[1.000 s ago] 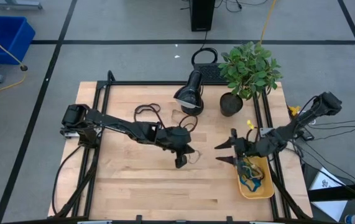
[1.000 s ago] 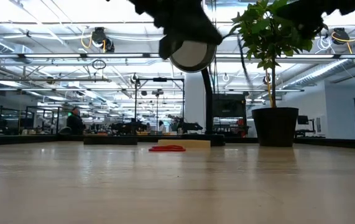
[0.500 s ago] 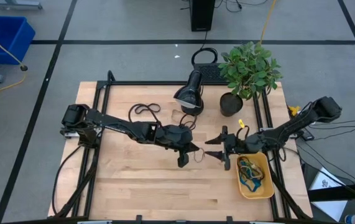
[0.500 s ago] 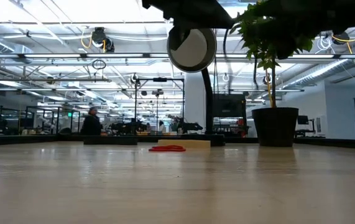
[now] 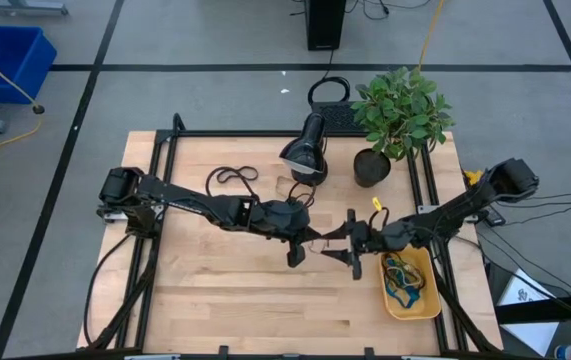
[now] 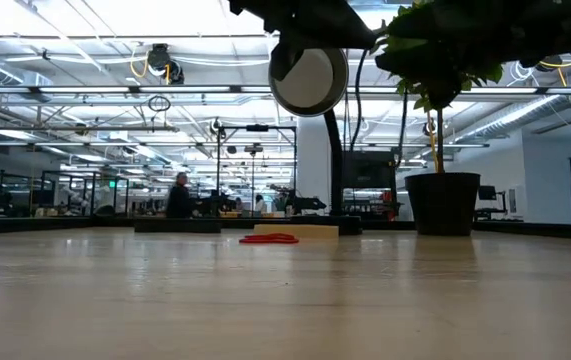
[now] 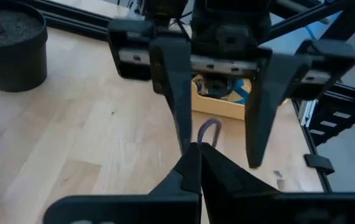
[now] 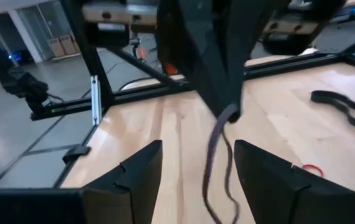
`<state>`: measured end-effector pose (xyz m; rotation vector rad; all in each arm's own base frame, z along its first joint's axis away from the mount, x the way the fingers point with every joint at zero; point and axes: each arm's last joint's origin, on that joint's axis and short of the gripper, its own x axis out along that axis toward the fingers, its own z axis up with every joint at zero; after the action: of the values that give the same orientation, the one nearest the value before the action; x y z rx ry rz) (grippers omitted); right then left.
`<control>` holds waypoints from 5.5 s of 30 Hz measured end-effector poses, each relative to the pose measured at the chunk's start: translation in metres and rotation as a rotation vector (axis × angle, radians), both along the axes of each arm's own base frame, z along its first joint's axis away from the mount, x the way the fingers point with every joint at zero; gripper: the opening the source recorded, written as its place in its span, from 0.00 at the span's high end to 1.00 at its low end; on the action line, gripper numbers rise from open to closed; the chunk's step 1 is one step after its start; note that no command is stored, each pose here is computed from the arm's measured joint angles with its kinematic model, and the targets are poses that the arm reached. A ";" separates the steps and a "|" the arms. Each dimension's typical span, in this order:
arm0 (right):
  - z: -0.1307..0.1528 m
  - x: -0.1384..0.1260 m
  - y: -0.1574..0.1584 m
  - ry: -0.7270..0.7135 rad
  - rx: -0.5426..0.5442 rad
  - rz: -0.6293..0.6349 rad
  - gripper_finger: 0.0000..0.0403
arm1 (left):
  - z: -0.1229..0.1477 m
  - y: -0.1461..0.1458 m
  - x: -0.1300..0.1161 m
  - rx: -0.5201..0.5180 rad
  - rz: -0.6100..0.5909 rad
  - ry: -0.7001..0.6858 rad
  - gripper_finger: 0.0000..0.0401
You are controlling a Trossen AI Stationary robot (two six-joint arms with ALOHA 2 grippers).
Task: Pick and place rubber bands into bin
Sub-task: Put the violet rubber band into the yellow bin, then put the red rubber band into the yellow bin
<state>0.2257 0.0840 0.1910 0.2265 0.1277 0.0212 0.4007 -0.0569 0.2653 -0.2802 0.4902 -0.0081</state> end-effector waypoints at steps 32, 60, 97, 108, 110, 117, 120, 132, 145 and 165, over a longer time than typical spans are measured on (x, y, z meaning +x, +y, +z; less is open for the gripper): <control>0.025 -0.007 -0.003 -0.099 0.002 0.000 1.00 | 0.000 0.000 0.000 0.000 0.000 0.001 0.65; 0.091 -0.093 -0.001 0.366 0.078 0.111 1.00 | -0.024 0.001 -0.017 -0.014 -0.023 0.308 0.35; 0.033 -0.144 0.035 1.148 0.313 0.013 1.00 | -0.024 0.003 -0.017 0.015 0.024 0.304 0.34; 0.009 -0.147 0.026 1.195 0.325 -0.100 0.95 | -0.024 0.003 -0.017 0.020 0.021 0.302 0.34; 0.009 -0.147 0.026 1.195 0.323 -0.099 0.93 | -0.024 0.003 -0.017 0.020 0.021 0.302 0.33; 0.009 -0.147 0.026 1.194 0.308 -0.087 0.76 | -0.024 0.003 -0.017 0.020 0.021 0.303 0.33; 0.009 -0.147 0.026 1.196 0.306 -0.084 0.67 | -0.024 0.003 -0.017 0.017 0.023 0.302 0.33; 0.020 -0.150 0.020 1.165 0.328 -0.095 0.57 | -0.024 0.007 -0.017 0.022 0.031 0.301 0.34; 0.048 -0.140 0.010 0.725 0.233 -0.071 0.58 | -0.023 0.014 -0.016 0.099 0.104 0.293 0.34; 0.089 -0.111 -0.010 0.298 0.033 0.057 0.59 | -0.036 0.033 -0.030 0.208 0.234 0.490 0.34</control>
<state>0.1152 0.0738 0.2804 0.2579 0.4309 0.0463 0.3704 -0.0235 0.2295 -0.1312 0.9356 0.3442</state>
